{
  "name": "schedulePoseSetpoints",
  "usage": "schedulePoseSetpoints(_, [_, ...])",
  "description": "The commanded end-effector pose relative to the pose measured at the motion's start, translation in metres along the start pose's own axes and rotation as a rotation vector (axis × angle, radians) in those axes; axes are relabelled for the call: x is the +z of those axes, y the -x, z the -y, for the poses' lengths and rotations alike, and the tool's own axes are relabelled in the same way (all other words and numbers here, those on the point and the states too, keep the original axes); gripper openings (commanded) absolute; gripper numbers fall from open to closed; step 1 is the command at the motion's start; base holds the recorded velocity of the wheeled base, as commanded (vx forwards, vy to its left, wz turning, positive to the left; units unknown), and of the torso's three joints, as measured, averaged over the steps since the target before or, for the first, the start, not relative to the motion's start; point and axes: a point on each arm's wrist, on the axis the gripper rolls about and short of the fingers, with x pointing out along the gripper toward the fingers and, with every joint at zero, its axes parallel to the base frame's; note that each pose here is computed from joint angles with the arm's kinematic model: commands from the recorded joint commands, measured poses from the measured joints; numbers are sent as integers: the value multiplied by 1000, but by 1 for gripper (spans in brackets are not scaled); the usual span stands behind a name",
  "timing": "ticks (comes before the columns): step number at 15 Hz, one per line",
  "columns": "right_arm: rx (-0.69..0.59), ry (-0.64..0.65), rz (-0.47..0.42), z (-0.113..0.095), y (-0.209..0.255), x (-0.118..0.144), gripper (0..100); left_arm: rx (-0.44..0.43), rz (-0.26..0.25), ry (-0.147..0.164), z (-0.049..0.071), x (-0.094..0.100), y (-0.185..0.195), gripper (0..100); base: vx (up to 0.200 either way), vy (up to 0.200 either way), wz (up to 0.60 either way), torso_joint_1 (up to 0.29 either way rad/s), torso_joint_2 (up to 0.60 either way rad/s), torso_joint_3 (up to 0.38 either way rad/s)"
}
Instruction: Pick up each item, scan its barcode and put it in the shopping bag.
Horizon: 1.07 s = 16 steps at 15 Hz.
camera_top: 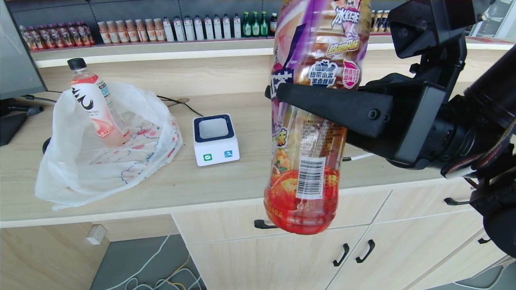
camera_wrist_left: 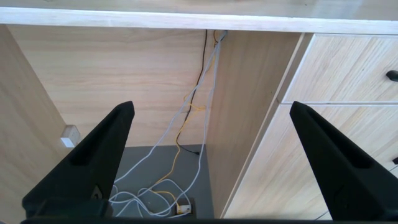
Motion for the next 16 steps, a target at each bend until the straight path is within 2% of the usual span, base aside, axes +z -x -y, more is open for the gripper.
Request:
schedulePoseSetpoints(1, [13,2,1,-4,-1,1,0,1,1,0,0,0,0,100,0,0,0,0,0,0])
schedulePoseSetpoints(16, [-26,3,5,-2,11,-6,0,-1,1,0,0,0,0,100,0,0,0,0,0,0])
